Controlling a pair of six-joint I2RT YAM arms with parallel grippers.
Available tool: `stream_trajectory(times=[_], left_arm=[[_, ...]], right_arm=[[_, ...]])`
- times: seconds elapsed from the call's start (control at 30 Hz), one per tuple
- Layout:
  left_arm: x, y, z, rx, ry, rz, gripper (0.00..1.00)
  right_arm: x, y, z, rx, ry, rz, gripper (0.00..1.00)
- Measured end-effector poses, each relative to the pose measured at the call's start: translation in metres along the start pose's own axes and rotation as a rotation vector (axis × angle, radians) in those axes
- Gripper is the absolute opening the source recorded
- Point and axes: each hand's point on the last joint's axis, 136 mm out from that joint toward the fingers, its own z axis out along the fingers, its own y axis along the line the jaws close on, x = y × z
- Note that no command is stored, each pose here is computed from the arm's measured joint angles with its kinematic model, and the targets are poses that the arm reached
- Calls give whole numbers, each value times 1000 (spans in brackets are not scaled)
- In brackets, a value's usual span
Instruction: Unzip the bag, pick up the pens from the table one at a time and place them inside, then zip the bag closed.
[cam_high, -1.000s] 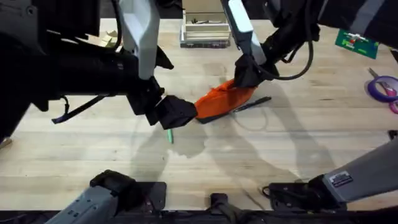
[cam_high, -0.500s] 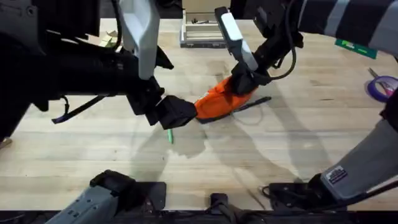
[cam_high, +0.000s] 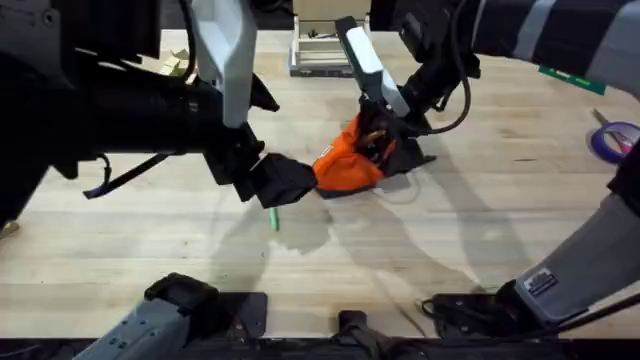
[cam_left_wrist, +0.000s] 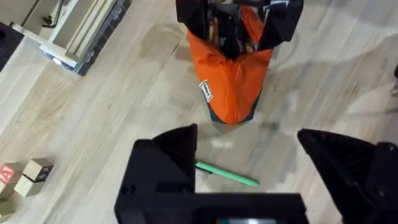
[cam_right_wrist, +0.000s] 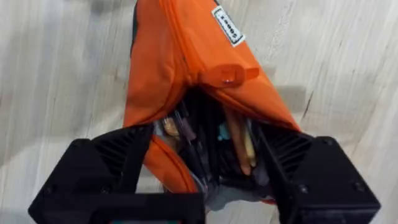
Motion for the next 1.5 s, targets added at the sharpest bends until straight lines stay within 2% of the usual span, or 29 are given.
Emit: stream_trajectory(times=[0.63, 1.03, 1.5], left_arm=[[0, 0, 0, 0, 0, 0, 994], [0, 0, 0, 0, 0, -1, 994], [3, -2, 0, 8, 12, -7, 993]], right_arm=[[-2, 4, -5, -2, 4, 1, 997], [-29, 32, -68, 103, -8, -48, 997], [-31, 46, -146, 351, -35, 76, 997]])
